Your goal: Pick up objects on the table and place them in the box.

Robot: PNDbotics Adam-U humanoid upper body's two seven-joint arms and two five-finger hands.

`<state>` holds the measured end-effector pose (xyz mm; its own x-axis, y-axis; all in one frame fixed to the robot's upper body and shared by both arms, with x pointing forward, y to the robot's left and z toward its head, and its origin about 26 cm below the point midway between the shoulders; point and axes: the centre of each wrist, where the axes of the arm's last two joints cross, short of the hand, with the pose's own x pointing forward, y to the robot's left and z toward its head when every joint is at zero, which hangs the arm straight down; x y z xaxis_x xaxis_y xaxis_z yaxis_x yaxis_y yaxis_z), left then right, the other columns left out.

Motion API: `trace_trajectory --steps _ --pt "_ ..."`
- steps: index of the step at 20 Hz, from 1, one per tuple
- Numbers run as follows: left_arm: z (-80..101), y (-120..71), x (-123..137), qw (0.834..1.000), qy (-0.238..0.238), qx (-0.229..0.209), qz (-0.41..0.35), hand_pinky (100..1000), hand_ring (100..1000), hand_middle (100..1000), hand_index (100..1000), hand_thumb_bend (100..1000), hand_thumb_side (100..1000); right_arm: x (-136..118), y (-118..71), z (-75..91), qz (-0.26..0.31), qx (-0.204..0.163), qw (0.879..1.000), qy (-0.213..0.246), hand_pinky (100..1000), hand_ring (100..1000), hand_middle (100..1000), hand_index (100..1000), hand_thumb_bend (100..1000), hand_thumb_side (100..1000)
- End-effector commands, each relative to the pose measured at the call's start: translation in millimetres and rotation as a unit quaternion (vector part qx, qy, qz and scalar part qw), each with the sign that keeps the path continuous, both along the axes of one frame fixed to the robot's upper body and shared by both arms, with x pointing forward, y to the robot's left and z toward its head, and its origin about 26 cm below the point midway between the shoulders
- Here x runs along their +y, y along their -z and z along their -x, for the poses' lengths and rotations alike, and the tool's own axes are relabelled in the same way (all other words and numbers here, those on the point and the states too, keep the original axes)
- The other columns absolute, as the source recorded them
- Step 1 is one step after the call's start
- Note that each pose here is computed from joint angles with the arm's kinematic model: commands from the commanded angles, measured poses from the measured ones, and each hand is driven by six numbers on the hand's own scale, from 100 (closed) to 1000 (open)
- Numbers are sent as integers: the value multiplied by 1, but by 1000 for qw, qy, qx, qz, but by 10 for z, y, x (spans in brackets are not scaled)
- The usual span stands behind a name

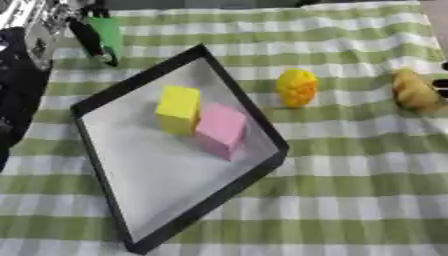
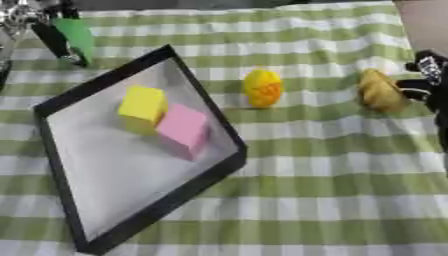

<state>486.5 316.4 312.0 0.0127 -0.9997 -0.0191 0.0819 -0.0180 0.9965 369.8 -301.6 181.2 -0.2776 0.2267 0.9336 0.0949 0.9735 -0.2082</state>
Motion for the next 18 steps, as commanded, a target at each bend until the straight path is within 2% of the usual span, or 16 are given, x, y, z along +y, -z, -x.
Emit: trace_trajectory --steps 1,4,10,14,18 --pt "61 -235 35 1000 0 -24 -6 473 432 481 563 681 100 -53 -100 18 10 -13 1000 1 777 709 763 859 100 717" --pt "63 -256 7 1000 4 -27 -7 482 437 485 570 695 100 -48 -116 17 9 -16 1000 0 778 709 763 860 100 708" --pt "185 -406 -371 992 107 -21 -57 482 436 485 570 683 100 -50 -62 23 11 -6 1000 0 779 709 763 861 100 700" --pt "320 -469 -593 978 183 -24 -94 486 439 488 573 699 100 -43 -61 21 14 -5 1000 -2 780 709 764 861 100 695" --pt "504 -541 -676 963 239 -38 -122 486 440 489 574 709 100 -51 -48 26 16 -3 1000 -1 780 709 764 861 100 694"
